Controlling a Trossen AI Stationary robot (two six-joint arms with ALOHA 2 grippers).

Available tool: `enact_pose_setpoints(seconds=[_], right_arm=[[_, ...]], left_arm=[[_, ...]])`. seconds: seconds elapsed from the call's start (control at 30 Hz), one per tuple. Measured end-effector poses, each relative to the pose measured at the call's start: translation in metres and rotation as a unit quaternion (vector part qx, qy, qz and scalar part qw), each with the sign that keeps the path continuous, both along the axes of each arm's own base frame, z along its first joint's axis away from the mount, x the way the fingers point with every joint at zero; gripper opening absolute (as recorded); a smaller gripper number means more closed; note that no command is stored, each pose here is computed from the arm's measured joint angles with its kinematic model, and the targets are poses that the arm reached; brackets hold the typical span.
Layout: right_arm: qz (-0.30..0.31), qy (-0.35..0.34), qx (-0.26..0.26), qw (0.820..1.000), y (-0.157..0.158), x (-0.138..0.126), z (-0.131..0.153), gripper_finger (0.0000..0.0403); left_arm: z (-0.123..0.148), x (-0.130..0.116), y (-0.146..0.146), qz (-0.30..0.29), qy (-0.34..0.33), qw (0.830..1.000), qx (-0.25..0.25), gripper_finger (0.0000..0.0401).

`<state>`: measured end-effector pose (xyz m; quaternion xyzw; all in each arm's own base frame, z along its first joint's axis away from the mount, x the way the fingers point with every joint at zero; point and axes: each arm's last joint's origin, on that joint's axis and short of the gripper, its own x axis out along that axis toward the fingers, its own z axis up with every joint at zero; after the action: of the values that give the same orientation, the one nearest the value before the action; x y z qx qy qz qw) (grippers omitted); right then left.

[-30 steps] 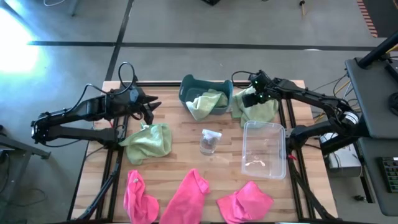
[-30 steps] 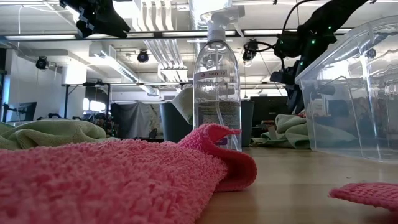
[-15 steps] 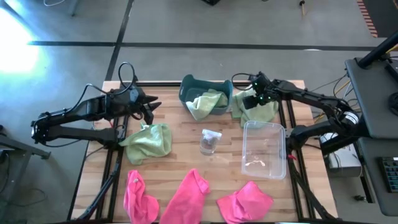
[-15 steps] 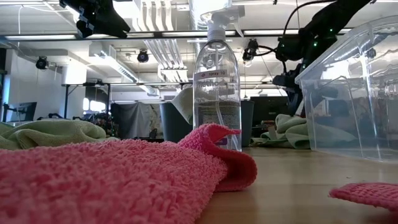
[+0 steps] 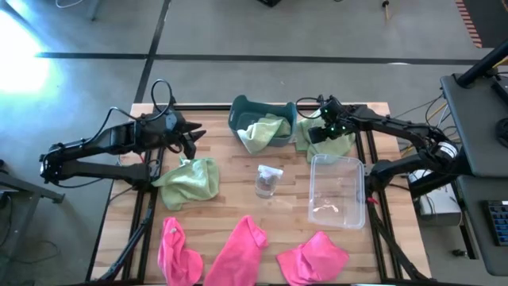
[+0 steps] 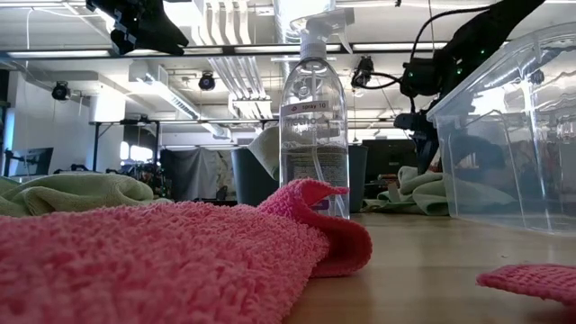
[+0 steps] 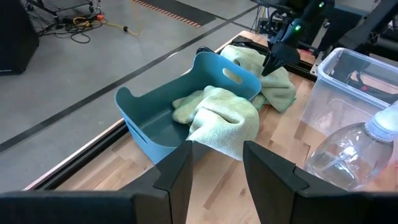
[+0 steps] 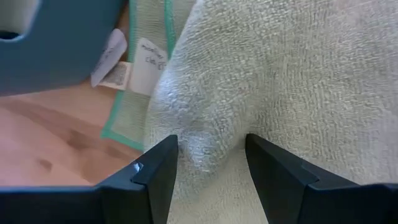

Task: Sort microfiber towel by color & place in baskets
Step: Put the green microfiber towel into the blue bin

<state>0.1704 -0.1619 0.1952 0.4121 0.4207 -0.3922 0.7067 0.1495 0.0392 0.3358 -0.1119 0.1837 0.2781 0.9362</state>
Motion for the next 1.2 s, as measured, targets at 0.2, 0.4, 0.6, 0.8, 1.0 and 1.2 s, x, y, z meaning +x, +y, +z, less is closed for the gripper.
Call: enact_pose_setpoints(seconds=[0.2, 0.4, 0.6, 0.8, 1.0, 1.2], right_arm=[[-0.004, 0.018, 0.026, 0.999, -0.006, 0.006, -0.017, 0.0185], [0.012, 0.024, 0.068, 0.997, -0.009, 0.013, -0.036, 0.0176], [0.019, 0.031, 0.078, 0.996, -0.008, 0.017, -0.043, 0.0131], [0.021, 0.01, 0.065, 0.998, -0.006, 0.019, -0.03, 0.0066], [0.023, -0.026, 0.031, 0.999, -0.007, 0.02, -0.006, 0.002], [0.021, -0.063, -0.005, 0.998, -0.007, 0.019, 0.02, 0.0011]], left_arm=[[-0.001, 0.0, 0.0, 0.0, 0.004, 1.0, -0.001, 0.0126], [-0.001, -0.001, 0.0, 0.0, 0.007, 1.0, -0.002, 0.0126], [-0.002, -0.001, 0.0, 0.0, 0.008, 1.0, -0.003, 0.0126], [-0.002, -0.001, 0.0, 0.001, 0.008, 1.0, -0.003, 0.0126], [-0.002, -0.001, 0.0, 0.0, 0.008, 1.0, -0.003, 0.0126], [-0.002, -0.001, 0.0, 0.0, 0.009, 1.0, -0.003, 0.0126]])
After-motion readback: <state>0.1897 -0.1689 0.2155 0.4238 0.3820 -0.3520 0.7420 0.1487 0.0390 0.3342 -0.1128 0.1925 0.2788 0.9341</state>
